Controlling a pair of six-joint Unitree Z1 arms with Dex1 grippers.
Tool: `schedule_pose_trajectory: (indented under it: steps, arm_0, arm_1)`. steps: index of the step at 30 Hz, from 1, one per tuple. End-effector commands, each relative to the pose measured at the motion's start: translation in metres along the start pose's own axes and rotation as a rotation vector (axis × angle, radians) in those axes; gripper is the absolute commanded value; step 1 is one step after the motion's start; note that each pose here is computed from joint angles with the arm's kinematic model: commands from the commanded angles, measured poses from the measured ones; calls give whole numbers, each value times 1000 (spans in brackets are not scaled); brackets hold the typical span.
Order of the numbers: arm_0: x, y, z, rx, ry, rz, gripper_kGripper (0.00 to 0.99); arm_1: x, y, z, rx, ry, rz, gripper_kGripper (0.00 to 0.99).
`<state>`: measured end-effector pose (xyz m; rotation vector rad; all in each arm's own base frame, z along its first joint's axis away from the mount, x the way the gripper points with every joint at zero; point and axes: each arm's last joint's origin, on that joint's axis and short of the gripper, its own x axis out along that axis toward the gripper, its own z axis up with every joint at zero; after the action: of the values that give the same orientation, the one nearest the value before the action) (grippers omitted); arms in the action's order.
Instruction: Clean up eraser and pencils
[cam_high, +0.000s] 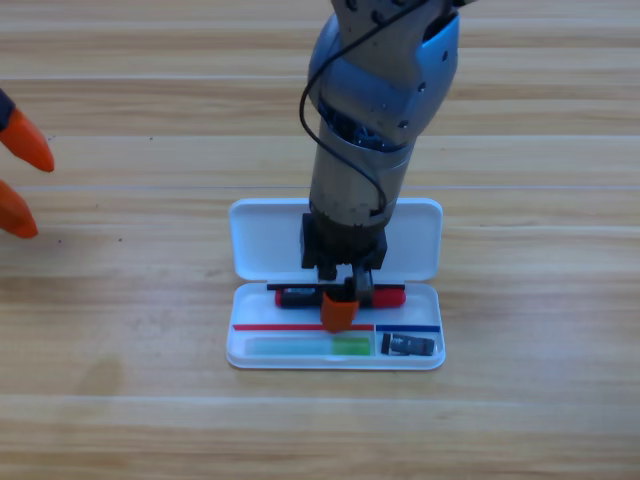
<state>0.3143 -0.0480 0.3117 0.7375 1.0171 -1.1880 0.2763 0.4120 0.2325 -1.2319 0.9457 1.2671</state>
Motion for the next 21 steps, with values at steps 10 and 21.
schedule_pose_trajectory:
  steps: [10,21]
  arm_0:
    - [10,-1,-10,-22,-6,-31,990]
    - [8,13,8,-16,-45,2,969]
  arm_1:
    - [-133,53,-60,72,-284,106,904]
    - [-183,101,-125,203,-657,95,939]
